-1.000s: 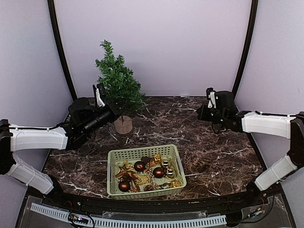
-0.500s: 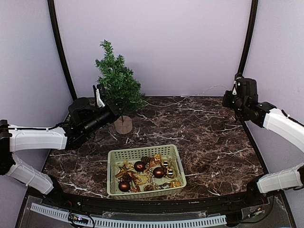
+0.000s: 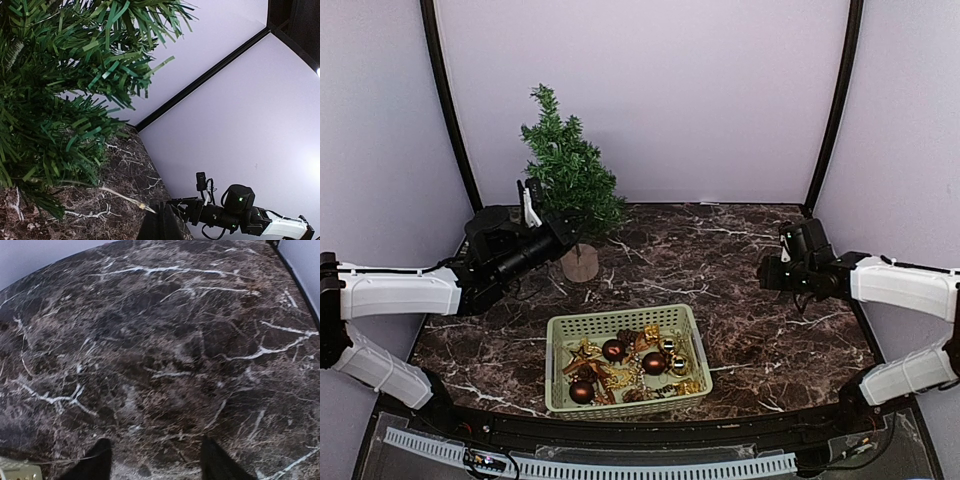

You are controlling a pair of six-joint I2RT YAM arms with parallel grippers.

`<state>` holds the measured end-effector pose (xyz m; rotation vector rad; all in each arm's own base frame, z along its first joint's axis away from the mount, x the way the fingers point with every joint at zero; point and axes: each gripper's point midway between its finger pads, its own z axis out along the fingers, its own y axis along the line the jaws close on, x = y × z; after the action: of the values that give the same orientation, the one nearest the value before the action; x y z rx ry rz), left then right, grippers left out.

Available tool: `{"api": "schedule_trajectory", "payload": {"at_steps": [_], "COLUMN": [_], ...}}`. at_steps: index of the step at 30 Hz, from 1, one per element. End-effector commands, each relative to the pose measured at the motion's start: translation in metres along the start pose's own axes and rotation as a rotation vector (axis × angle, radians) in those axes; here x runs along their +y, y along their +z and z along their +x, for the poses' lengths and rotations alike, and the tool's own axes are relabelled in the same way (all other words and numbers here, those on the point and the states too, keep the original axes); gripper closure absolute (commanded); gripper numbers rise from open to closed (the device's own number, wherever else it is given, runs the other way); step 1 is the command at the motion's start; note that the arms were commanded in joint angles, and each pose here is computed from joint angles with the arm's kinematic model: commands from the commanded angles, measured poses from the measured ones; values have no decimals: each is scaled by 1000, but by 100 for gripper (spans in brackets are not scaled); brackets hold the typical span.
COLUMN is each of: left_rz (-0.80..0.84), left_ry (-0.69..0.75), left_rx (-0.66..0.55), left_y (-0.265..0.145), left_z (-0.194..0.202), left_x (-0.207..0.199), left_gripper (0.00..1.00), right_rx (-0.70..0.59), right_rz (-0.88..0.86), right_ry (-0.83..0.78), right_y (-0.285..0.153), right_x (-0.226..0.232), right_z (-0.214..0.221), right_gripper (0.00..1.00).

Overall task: Decorate the small christmas tree
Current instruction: Wrap the side of the string light in the gap of the branches.

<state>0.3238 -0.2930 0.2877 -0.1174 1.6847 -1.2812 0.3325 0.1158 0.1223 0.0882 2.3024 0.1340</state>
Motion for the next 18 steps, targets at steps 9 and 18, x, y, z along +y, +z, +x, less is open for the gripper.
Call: {"api": "schedule_trajectory", "payload": {"at_steps": [9,18], "left_rz": [49,49], "left_ry": [19,28], "left_rx": [-3,-3], "left_y": [1,-2], "left_z": [-9,-10], "left_x": [-16,-18], "left_gripper": [100,100], "right_rx": [-30,20], "right_rz": [-992,-1081], "right_ry": [-71,-155], "right_y": [-138,-151], "right_x": [124,147], "right_z": [8,-3], "right_gripper": [7,6]}}
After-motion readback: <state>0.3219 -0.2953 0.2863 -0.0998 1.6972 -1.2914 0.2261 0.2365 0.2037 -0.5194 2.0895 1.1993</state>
